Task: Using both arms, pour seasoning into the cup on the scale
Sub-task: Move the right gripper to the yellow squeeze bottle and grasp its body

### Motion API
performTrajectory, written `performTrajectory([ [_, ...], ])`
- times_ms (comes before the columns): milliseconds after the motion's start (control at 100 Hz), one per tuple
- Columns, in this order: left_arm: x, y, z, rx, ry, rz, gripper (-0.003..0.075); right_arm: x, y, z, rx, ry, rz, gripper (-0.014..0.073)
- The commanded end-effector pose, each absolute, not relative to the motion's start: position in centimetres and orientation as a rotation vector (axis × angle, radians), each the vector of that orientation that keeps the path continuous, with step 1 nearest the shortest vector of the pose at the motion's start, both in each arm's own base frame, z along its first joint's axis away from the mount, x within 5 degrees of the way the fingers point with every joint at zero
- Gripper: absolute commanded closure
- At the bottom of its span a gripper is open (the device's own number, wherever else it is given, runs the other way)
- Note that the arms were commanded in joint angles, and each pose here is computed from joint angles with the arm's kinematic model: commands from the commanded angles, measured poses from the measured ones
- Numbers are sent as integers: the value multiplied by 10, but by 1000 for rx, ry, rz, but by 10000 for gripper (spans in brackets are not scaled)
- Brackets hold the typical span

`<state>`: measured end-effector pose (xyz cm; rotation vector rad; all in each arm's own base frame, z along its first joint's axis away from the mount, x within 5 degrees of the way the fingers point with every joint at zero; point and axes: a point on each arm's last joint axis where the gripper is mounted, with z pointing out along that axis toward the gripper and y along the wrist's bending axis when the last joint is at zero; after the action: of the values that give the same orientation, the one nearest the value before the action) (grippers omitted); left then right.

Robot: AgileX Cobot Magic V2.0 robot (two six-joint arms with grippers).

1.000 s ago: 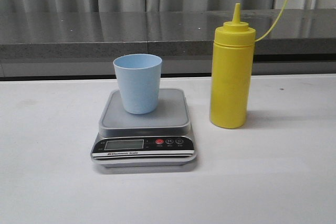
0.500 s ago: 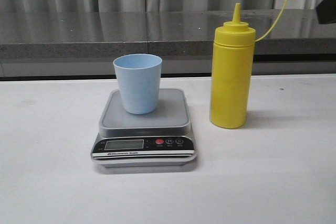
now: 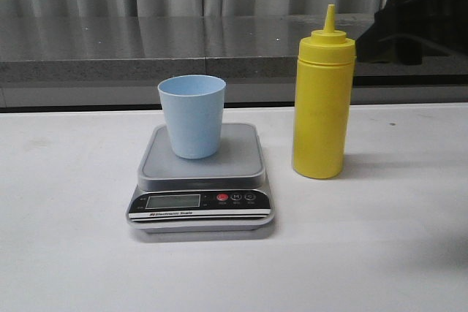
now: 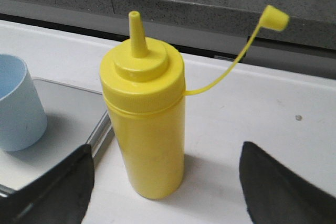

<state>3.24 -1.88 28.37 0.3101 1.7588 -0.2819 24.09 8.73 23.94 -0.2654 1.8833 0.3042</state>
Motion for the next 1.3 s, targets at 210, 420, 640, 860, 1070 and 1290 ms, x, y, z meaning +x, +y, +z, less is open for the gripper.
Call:
performTrajectory([
  [210, 33, -18, 299, 268, 1664, -295, 682, 264, 98, 224, -279, 1790, 325, -51],
  [420, 33, -18, 299, 268, 1664, -295, 682, 271, 101, 214, -272, 1769, 338, -51],
  [640, 33, -18, 299, 268, 1664, -295, 682, 276, 103, 201, -266, 1800, 352, -51],
  [860, 33, -18, 299, 268, 1664, -295, 682, 281, 106, 198, -202, 1747, 421, -51],
  [1070, 33, -18, 299, 268, 1664, -295, 682, 295, 112, 195, -206, 1727, 431, -51],
  [1290, 33, -18, 299, 268, 1664, -295, 682, 311, 119, 196, -199, 1707, 460, -51],
])
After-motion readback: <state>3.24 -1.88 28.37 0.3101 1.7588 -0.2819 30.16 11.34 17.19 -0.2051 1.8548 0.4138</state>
